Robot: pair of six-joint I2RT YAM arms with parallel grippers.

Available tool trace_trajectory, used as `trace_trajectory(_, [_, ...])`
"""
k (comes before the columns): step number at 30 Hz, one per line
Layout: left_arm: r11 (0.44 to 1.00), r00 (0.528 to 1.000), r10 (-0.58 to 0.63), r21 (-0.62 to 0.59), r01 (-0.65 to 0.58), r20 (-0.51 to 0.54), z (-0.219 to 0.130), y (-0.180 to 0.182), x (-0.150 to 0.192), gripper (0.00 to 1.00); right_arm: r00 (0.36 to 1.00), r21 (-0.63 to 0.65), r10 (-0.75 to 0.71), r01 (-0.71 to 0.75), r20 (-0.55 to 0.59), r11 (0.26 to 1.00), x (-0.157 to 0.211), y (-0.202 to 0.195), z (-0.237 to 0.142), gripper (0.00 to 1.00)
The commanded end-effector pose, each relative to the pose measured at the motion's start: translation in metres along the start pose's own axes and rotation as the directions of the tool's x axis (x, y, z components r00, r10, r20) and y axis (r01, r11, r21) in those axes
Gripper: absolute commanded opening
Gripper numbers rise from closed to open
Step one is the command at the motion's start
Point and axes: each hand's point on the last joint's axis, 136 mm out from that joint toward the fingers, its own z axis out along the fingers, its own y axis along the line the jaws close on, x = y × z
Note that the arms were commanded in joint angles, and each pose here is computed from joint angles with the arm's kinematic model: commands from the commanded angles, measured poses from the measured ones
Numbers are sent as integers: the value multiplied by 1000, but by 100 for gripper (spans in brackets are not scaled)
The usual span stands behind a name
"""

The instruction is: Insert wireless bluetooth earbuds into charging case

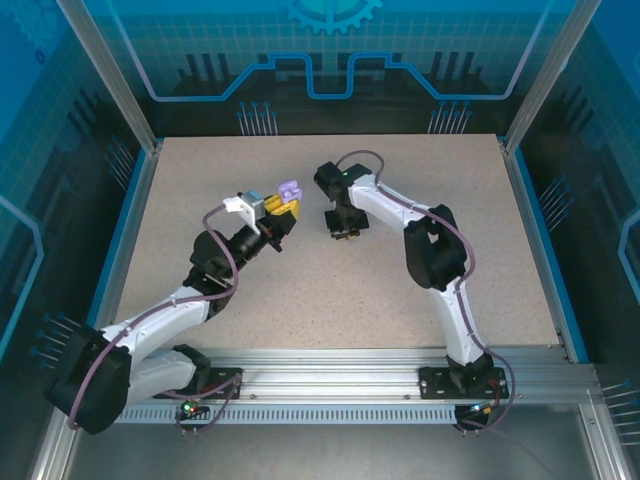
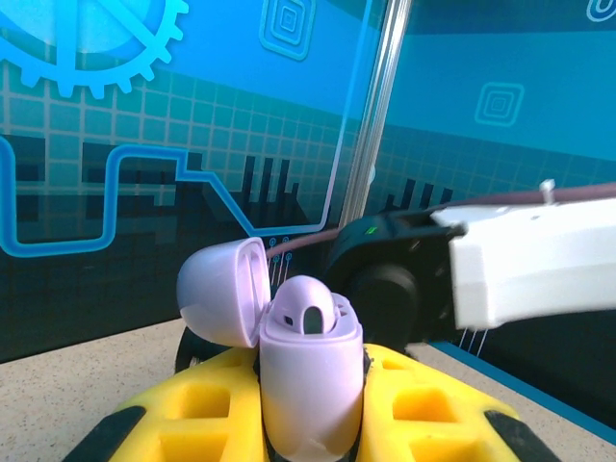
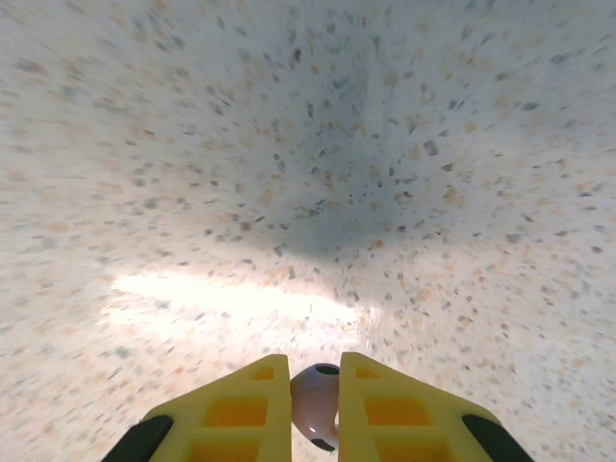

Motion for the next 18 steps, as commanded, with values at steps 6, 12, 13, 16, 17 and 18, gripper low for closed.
trace_trajectory(6, [998, 998, 25, 53, -28, 49, 0, -13, -29, 0, 957, -169, 105, -61, 270, 984, -22, -6, -116, 15])
trace_trajectory(12, [995, 998, 38, 94, -42, 47, 3, -21, -34, 0, 890, -288, 173, -49, 422, 956, -25, -13, -196, 15])
trace_trajectory(13, [994, 998, 40, 100, -45, 46, 4, -22, -35, 0, 878, -306, 184, -46, 442, 951, -25, -14, -207, 15])
trace_trajectory(16, [991, 998, 48, 124, -52, 38, 6, -26, -34, 0, 835, -360, 213, -19, 508, 933, -23, -16, -244, 16])
trace_trajectory(17, [990, 998, 50, 131, -55, 37, 7, -28, -34, 0, 821, -379, 222, -8, 525, 925, -22, -16, -255, 16])
trace_trajectory(18, [989, 998, 53, 140, -57, 35, 8, -30, -33, 0, 809, -396, 231, 2, 541, 918, -21, -16, -265, 16])
